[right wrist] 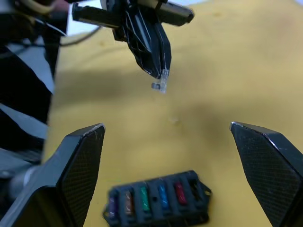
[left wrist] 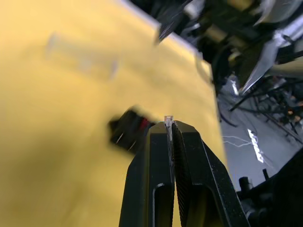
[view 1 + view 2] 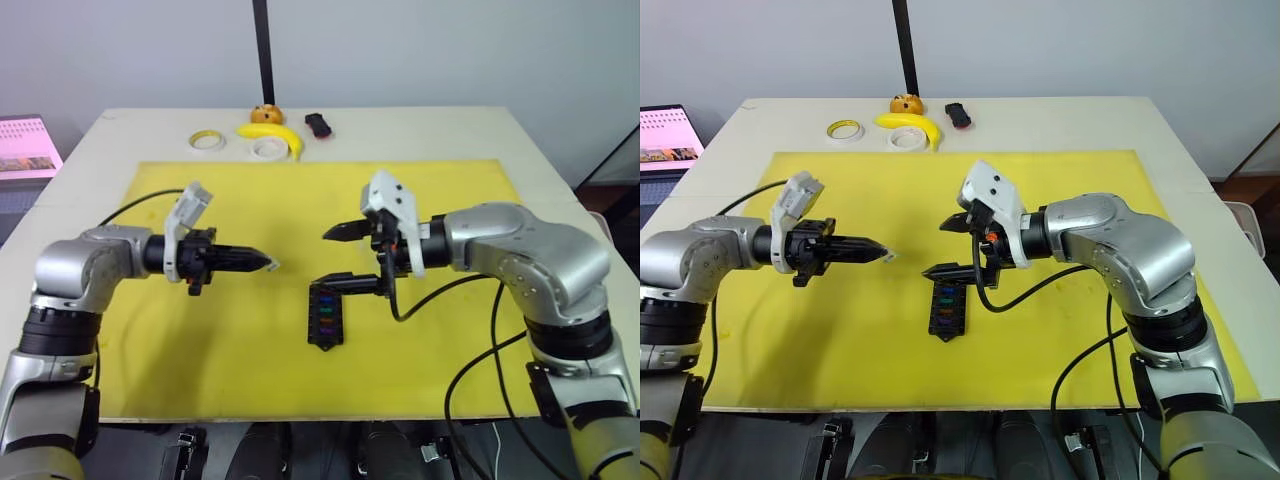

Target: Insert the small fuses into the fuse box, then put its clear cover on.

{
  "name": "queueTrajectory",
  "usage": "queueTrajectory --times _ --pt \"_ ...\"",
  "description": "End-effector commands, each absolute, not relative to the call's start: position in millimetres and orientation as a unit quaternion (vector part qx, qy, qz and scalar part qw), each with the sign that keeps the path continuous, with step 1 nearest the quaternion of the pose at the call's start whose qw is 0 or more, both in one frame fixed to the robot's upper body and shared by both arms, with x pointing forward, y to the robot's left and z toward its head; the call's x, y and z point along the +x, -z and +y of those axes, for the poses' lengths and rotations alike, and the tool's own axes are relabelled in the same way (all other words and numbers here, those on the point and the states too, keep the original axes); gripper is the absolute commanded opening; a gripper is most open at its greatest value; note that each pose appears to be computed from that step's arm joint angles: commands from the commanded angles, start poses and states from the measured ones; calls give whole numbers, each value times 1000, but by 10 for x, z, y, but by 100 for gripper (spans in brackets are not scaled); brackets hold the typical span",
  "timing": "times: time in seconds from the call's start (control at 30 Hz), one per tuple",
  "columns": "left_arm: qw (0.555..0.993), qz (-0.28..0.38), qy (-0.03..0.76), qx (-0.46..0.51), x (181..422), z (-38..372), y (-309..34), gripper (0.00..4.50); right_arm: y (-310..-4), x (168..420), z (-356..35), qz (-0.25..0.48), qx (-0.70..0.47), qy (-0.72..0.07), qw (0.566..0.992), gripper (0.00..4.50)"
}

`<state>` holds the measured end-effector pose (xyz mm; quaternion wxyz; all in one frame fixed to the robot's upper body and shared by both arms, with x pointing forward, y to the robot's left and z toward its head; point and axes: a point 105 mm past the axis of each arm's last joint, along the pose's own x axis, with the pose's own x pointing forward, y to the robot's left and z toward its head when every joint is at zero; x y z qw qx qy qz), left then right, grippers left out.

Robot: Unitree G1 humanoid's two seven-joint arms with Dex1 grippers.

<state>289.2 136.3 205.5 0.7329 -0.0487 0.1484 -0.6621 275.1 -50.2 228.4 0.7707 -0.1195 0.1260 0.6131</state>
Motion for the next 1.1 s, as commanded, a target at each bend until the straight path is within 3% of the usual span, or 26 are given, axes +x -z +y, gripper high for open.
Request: queueTrajectory --times 0.03,0.2,0.3,0.7,0.77,0.87,1.1 --pt "717 111 688 -29 2804 1198 -2219 4 -2449 2672 -490 120 -67 -630 765 450" --pt "711 102 696 -20 2800 1116 -2246 4 -2424 2628 -454 139 -36 -635 759 450" --pt "709 99 698 -18 2794 1101 -2263 0 -2396 2631 -440 148 -34 -630 761 371" --pt "706 93 702 -10 2791 1077 -2290 0 -2361 2651 -374 160 -26 -626 763 371" --pt "705 92 703 -10 2794 1072 -2290 0 -2358 2646 -361 161 -25 -628 761 317" --pt "705 93 703 -9 2801 1071 -2277 0 -2365 2641 -347 161 -24 -629 760 199" --pt "704 93 704 -8 2815 1067 -2275 0 -2381 2641 -330 165 -22 -630 758 199"
